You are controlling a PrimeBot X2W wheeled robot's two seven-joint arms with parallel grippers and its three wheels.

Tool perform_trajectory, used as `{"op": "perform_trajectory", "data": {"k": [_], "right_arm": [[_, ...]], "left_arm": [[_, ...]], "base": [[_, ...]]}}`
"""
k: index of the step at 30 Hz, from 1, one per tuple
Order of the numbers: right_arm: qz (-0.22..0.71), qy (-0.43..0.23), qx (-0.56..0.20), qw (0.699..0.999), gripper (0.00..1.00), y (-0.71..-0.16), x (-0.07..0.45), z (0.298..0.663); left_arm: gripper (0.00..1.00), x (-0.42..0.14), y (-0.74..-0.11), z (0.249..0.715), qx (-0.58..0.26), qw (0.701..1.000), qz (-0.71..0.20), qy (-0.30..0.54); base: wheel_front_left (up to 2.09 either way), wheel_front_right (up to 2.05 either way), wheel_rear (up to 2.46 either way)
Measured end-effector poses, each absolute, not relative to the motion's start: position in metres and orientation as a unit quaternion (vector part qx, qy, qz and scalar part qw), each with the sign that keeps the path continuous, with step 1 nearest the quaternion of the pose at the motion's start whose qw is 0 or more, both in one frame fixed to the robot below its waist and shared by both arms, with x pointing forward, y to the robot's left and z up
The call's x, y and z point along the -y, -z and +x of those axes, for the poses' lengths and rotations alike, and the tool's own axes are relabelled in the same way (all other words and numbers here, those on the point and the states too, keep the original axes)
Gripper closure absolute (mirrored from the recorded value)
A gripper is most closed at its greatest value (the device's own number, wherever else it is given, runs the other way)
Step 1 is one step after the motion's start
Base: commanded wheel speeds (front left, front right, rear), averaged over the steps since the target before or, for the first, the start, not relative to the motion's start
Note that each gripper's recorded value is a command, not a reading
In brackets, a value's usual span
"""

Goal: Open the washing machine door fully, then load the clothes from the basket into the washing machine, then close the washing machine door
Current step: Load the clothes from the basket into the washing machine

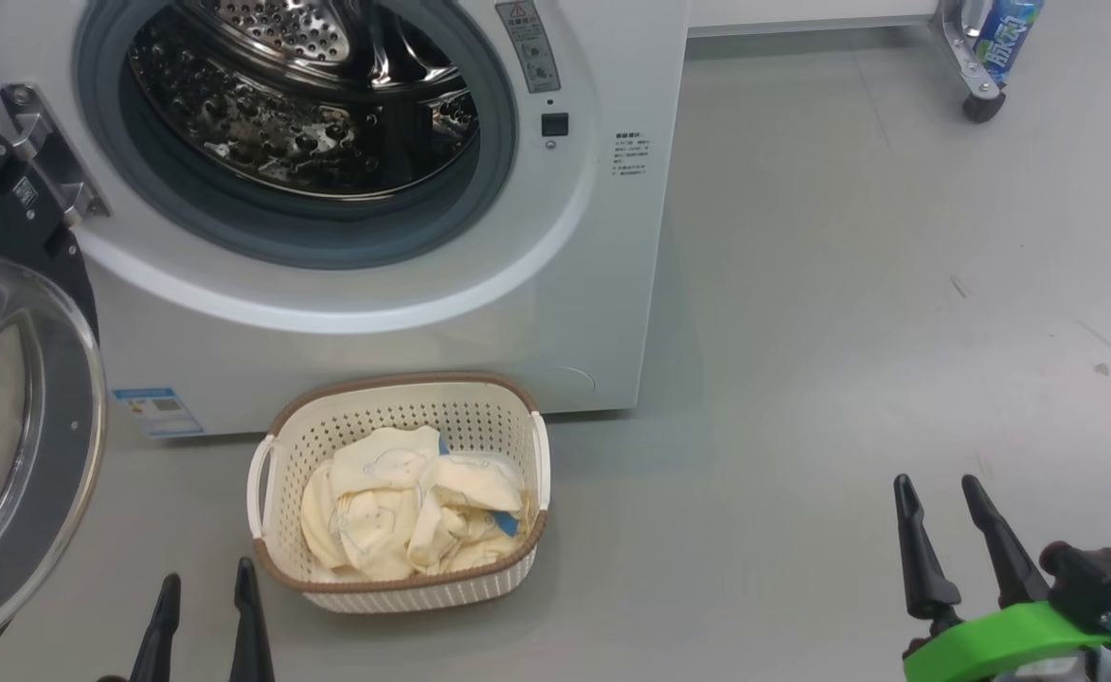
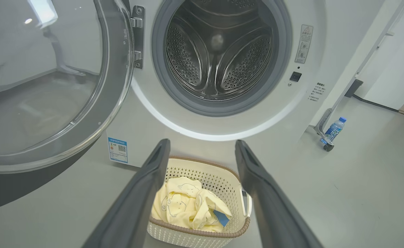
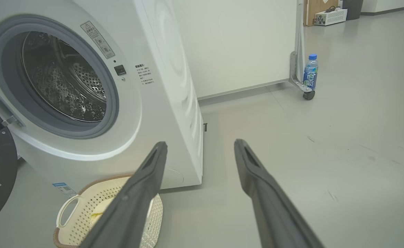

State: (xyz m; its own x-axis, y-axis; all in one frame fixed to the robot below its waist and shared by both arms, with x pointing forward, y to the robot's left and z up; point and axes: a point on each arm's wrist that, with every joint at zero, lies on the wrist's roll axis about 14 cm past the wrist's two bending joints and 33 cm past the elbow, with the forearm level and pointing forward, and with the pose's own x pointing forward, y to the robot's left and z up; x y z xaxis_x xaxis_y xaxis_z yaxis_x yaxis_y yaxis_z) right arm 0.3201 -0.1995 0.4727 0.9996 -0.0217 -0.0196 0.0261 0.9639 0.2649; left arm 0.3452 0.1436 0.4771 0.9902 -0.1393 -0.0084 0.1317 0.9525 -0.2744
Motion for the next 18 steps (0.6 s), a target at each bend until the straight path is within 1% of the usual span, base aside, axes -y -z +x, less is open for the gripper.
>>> {"op": "perform_trajectory", "data": {"k": [5, 9, 18], "right_arm": [[0.134, 0.013, -0.011, 0.991, 0.0, -0.4714, 0.2001, 0.3208], [0.134, 0.013, -0.011, 0.991, 0.0, -0.4713, 0.2, 0.3217], [0.134, 0.012, -0.013, 0.991, 0.0, -0.4702, 0.1993, 0.3227]], "left_arm": [[0.0, -0.143, -0.4767, 0.3467, -0.014, 0.989, -0.127, 0.071], [0.0, -0.1422, -0.4766, 0.3482, -0.014, 0.99, -0.122, 0.073], [0.0, -0.1413, -0.4756, 0.3479, -0.016, 0.989, -0.124, 0.073]], "base": [[1.38, -1.38, 0.0], [0.86, -0.86, 0.0], [0.14, -0.14, 0.0]]}}
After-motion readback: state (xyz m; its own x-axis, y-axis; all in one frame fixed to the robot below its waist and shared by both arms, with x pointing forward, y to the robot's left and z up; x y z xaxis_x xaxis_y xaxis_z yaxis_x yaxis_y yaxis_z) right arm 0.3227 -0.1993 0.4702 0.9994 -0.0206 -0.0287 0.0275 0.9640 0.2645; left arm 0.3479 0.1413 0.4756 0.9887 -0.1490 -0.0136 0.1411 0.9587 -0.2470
